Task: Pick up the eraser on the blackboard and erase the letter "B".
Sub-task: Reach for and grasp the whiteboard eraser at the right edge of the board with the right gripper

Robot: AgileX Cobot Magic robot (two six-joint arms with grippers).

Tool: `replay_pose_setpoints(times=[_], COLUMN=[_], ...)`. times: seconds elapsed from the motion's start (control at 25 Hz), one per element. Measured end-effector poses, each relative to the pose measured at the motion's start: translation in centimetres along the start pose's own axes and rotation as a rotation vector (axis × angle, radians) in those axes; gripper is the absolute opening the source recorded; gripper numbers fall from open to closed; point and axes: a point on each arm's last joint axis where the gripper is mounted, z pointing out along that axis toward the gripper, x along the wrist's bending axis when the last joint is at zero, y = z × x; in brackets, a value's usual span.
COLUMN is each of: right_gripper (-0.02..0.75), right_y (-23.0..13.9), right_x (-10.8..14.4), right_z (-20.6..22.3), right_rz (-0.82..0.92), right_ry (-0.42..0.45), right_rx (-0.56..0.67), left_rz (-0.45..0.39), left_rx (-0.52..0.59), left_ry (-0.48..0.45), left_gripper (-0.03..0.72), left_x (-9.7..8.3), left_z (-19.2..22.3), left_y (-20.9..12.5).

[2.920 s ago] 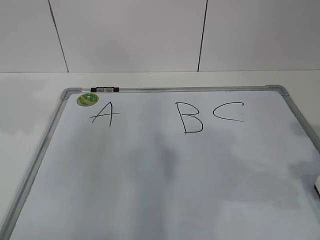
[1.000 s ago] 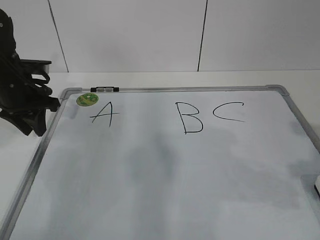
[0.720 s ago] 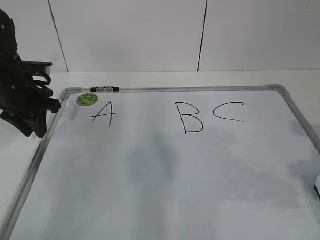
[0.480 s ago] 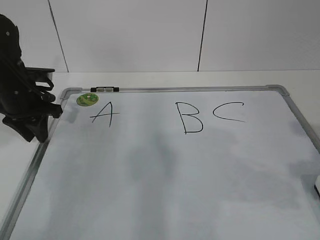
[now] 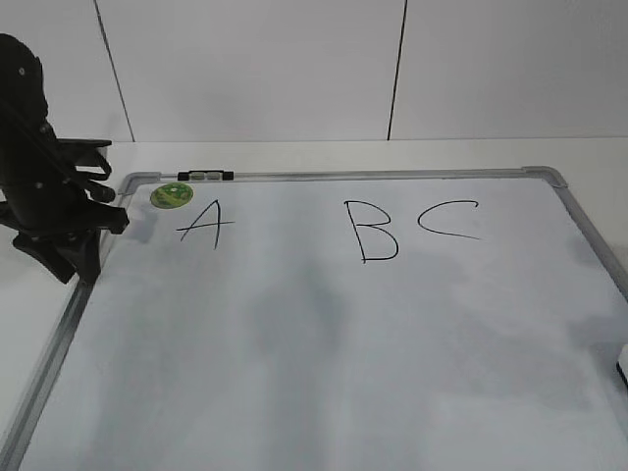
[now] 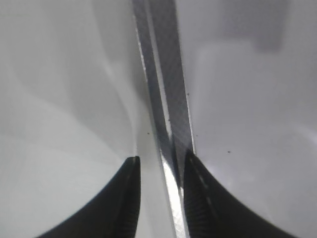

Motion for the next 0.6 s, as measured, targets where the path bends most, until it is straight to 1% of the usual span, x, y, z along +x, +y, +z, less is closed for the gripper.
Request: replay_pose_setpoints(times=[0.16, 0.36, 0.52, 0.6], right_gripper=[0.566, 0.566, 0.566, 0.566], right_y=[0.00, 0.00, 0.00, 0.00], right_x=[-0.02, -0.02, -0.02, -0.02], right_z=[0.00, 0.00, 0.00, 0.00], right_rz=[-0.001, -0.001, -0.001, -0.001], right_ry=[-0.002, -0.002, -0.002, -0.002], right_rx=[0.000, 0.000, 0.000, 0.000], left_rz=[-0.002, -0.003, -0.005, -0.016], left_rx=[0.000, 0.000, 0.000, 0.000], left_ry=[-0.003, -0.005, -0.009, -0.012], left_gripper=[0.187, 0.155, 0.076, 0.050], left_x=[-0.03, -0.05, -0.08, -0.11], left_z=[0.00, 0.00, 0.00, 0.00], left_y=[0.00, 0.00, 0.00, 0.00])
